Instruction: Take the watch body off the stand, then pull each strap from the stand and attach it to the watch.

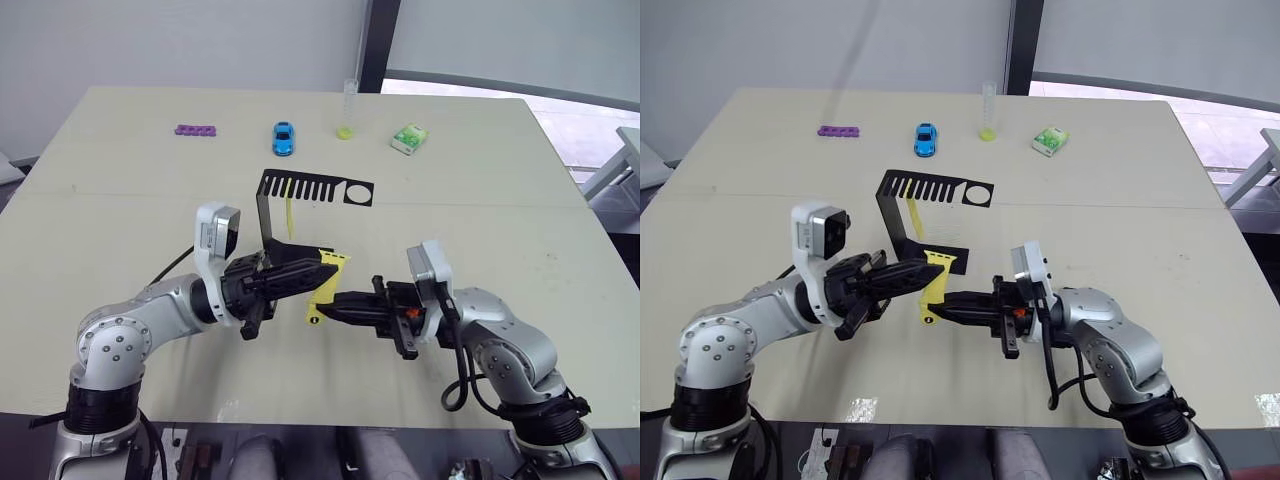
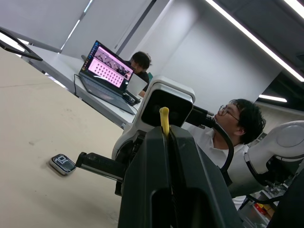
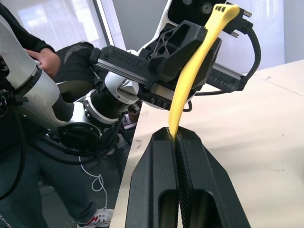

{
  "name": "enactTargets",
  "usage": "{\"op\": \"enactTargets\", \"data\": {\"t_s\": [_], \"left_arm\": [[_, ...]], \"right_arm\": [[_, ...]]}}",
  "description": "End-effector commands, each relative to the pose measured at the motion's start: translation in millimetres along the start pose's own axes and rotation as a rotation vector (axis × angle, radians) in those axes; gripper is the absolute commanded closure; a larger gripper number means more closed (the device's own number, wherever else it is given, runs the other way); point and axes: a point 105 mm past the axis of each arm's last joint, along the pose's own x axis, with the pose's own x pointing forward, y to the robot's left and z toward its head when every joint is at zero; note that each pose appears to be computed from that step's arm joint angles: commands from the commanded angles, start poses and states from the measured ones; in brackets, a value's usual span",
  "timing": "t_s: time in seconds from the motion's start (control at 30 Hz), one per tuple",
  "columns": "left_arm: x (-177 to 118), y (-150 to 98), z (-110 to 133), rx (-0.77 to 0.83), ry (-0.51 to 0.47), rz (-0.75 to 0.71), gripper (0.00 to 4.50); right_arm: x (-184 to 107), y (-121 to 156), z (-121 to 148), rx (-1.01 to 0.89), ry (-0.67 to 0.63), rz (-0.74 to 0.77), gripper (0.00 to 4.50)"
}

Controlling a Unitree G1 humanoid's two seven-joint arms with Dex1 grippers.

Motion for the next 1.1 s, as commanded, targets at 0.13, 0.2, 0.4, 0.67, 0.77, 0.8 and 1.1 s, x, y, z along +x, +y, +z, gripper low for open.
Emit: {"op": "enactTargets", "data": {"t_s": [0.13, 0.2, 0.4, 0.67, 0.77, 0.8, 1.1], "left_arm": [[-3.6, -8.7, 11.7, 0.121, -0.035, 0.005, 4.50], [-14.0, -8.6, 16.4, 0.190, -0.035, 0.061, 4.50], [-60.8, -0.5, 23.5, 0.329, -0.036, 0.316, 4.50], [-124.5, 15.7, 30.6, 0.471, -0.059, 0.654, 4.50], [-150.2, 19.0, 31.9, 0.535, -0.033, 0.777, 4.50], [-158.5, 19.1, 33.7, 0.558, -0.037, 0.812, 4.50], [-189.8, 18.3, 30.8, 0.611, -0.050, 0.965, 4.50]], "right_arm": [[-17.6, -6.5, 6.3, -0.091, 0.065, -0.073, 2.59], [-38.1, -12.7, 9.6, -0.106, 0.098, -0.153, 1.70], [-97.2, -27.2, 29.8, -0.329, 0.140, -0.459, 0.08], [-216.8, -31.0, 18.1, -0.323, 0.218, -0.969, 0.08], [-266.6, -18.0, 8.0, -0.319, 0.297, -1.137, 0.08], [-280.9, -12.2, 3.6, -0.321, 0.335, -1.178, 0.08], [-335.9, 16.5, -2.0, -0.411, 0.434, -1.402, 0.08]]}}
